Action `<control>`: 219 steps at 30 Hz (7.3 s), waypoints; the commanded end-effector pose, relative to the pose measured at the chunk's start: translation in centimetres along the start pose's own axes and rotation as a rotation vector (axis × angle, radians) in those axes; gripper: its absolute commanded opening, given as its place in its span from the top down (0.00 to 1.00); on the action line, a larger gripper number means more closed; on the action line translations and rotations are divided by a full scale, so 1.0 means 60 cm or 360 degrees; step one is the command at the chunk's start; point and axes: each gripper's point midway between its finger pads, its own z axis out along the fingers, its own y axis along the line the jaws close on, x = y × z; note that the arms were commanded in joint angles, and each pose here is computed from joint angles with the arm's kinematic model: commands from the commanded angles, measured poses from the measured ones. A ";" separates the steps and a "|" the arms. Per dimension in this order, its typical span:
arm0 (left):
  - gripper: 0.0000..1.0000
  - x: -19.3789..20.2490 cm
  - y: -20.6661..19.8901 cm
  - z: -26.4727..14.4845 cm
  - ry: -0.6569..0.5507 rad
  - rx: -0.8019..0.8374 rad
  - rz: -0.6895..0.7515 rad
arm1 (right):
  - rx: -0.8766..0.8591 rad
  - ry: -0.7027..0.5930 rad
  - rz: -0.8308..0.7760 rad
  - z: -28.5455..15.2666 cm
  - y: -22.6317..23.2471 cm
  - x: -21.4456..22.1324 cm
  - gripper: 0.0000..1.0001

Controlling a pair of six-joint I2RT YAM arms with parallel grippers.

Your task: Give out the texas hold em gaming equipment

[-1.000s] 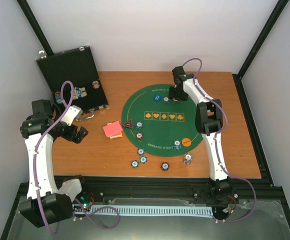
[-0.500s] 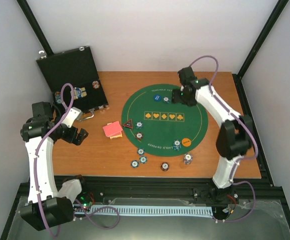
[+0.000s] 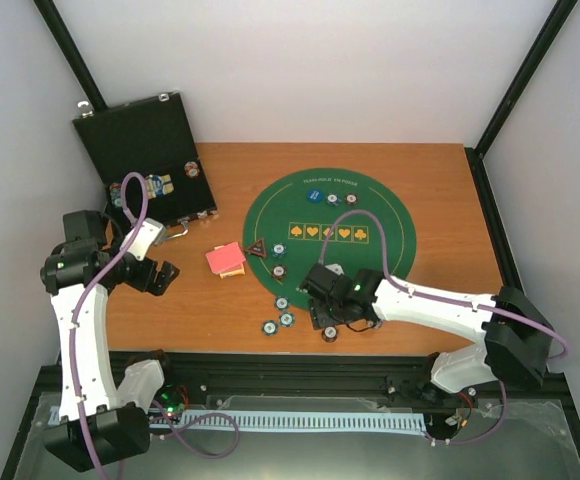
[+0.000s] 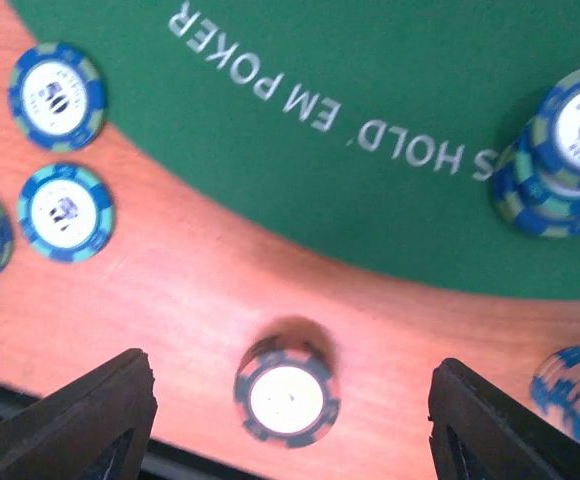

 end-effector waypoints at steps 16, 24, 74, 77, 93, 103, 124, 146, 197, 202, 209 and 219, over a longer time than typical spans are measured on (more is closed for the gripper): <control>0.00 0.005 -0.015 -0.008 -0.0022 0.0025 0.0006 | 0.0011 0.0087 0.0059 0.045 0.028 0.093 0.25; 0.00 0.001 -0.012 -0.008 -0.0028 0.0019 0.0001 | 0.0016 0.0112 0.0039 0.059 0.026 0.101 0.32; 0.00 -0.001 -0.011 -0.012 -0.0036 0.0001 0.0021 | 0.0083 0.0012 0.0180 0.056 -0.052 -0.023 0.68; 0.00 -0.002 -0.011 -0.013 -0.0040 0.0002 0.0021 | 0.0092 0.0032 0.0202 0.071 -0.061 -0.017 0.68; 0.00 -0.003 -0.012 -0.019 -0.0049 -0.0015 0.0030 | 0.0111 0.0076 0.0226 0.103 -0.076 -0.010 0.66; 0.00 0.000 -0.013 -0.020 -0.0048 -0.0025 0.0044 | 0.0136 0.0062 0.0222 0.096 -0.081 -0.016 0.49; 0.00 -0.002 -0.017 -0.025 -0.0057 -0.0020 0.0052 | 0.0212 -0.0091 0.0223 -0.053 -0.117 -0.047 0.22; 0.00 -0.006 -0.018 -0.029 -0.0066 -0.0014 0.0062 | 0.0288 0.0047 0.0550 -0.004 -0.185 0.038 0.21; 0.00 -0.009 -0.012 -0.029 -0.0068 -0.0033 0.0072 | 0.0258 0.0053 0.0572 0.003 -0.194 0.041 0.76; 0.00 -0.011 -0.011 -0.030 -0.0074 -0.0041 0.0071 | 0.0228 -0.0036 0.0565 -0.038 -0.187 0.008 0.77; 0.00 -0.013 -0.010 -0.033 -0.0076 -0.0049 0.0076 | 0.0191 -0.0101 0.0502 -0.078 -0.168 -0.043 0.79; 0.00 -0.009 -0.009 -0.027 -0.0063 -0.0042 0.0058 | 0.0147 -0.0090 0.0326 -0.040 -0.087 -0.135 0.80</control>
